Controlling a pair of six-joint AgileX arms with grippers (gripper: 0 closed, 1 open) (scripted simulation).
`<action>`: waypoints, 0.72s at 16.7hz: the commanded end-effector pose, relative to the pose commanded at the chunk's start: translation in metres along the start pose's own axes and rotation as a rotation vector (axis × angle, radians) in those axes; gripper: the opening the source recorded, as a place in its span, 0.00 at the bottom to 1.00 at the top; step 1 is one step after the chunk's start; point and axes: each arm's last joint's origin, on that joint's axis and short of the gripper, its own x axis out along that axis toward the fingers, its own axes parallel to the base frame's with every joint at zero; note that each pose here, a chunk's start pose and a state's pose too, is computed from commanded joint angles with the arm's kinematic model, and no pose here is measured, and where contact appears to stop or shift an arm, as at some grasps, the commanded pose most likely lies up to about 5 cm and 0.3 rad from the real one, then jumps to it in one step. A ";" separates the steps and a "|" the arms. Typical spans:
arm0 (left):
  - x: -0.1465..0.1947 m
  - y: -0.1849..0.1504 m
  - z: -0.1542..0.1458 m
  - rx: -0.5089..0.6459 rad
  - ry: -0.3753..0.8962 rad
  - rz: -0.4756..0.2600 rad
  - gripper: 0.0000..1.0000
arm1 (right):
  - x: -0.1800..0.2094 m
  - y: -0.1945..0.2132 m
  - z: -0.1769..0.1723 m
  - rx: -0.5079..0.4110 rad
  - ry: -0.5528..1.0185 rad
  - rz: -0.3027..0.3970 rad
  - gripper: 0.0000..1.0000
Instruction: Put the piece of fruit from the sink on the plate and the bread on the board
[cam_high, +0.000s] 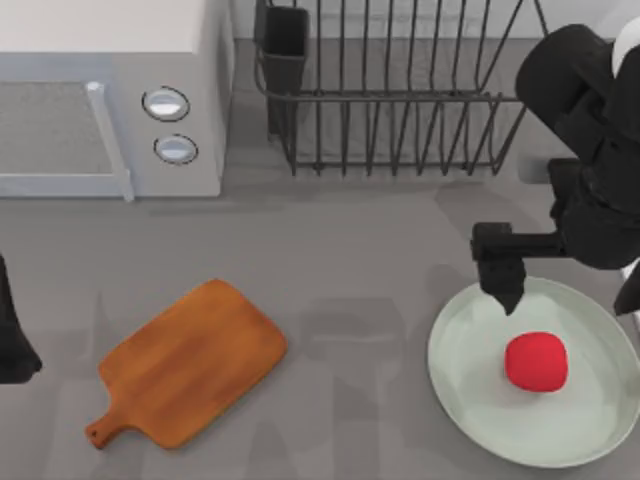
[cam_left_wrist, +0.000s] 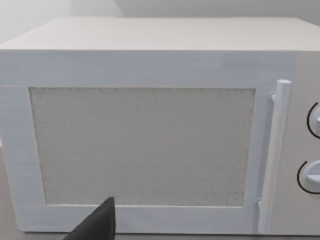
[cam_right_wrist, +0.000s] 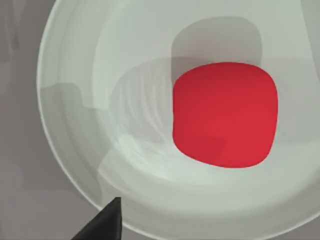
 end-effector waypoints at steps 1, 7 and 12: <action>0.000 0.000 0.000 0.000 0.000 0.000 1.00 | 0.000 0.000 0.000 0.000 0.000 0.000 1.00; 0.000 0.000 0.000 0.000 0.000 0.000 1.00 | -0.008 -0.016 -0.010 0.001 -0.086 0.042 1.00; 0.000 0.000 0.000 0.000 0.000 0.000 1.00 | -0.021 -0.062 -0.053 -0.002 -0.387 0.147 1.00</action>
